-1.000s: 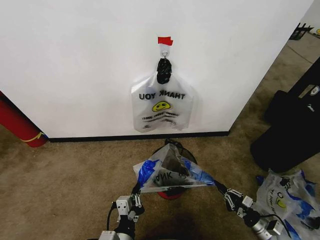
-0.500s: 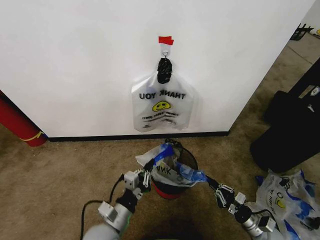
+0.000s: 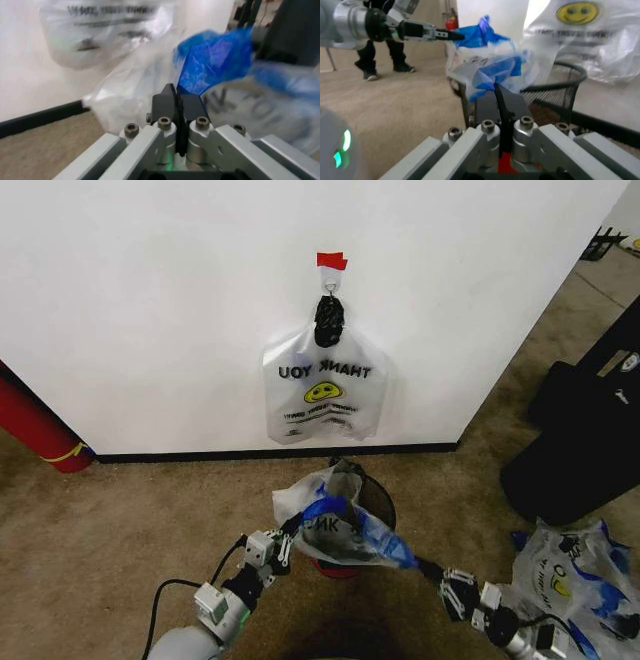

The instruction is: Pick up the garbage bag from the wall and place it over the trash bin.

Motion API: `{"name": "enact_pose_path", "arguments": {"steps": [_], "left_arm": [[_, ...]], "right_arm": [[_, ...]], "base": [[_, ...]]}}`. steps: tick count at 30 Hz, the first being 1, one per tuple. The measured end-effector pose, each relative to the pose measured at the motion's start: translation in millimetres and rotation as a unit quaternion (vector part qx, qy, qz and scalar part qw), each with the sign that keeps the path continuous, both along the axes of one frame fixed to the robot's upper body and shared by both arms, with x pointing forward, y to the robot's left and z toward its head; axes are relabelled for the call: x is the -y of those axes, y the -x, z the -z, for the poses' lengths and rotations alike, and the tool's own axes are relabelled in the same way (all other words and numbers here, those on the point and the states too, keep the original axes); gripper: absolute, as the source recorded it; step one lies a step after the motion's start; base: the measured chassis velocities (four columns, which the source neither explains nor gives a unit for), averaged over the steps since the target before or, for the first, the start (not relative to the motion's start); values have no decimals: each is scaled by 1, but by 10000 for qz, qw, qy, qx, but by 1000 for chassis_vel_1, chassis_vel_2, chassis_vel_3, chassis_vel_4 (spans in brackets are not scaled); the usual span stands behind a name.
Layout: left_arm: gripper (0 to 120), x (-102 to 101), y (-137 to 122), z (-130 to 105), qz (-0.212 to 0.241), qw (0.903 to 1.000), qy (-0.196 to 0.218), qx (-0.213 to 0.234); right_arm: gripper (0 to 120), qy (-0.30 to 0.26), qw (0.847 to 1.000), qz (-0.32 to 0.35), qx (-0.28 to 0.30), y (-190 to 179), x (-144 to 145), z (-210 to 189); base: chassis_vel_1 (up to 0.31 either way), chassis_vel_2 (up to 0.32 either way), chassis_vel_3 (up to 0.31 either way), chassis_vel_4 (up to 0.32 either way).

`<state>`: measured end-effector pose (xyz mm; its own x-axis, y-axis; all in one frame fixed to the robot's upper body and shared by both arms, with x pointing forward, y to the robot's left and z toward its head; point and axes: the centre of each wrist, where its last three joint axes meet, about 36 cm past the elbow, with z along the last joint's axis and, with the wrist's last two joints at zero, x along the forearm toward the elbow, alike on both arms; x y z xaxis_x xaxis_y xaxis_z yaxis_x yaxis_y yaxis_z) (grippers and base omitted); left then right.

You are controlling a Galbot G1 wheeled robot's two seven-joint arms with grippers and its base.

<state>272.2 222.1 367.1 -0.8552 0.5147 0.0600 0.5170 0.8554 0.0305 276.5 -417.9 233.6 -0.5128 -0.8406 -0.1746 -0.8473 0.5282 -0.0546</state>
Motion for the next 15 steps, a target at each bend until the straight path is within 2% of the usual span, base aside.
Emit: {"name": "enact_pose_path", "arguments": {"steps": [9, 15], "left_arm": [[0, -2, -2, 19, -468, 9986, -249, -88], [0, -2, -12, 31, -907, 9955, -229, -175]], "right_arm": [[0, 44, 9996, 220, -170, 2, 4, 23], [0, -289, 9970, 659, -297, 1, -21, 49]], "base": [[0, 0, 0, 0], [0, 0, 0, 0]]}}
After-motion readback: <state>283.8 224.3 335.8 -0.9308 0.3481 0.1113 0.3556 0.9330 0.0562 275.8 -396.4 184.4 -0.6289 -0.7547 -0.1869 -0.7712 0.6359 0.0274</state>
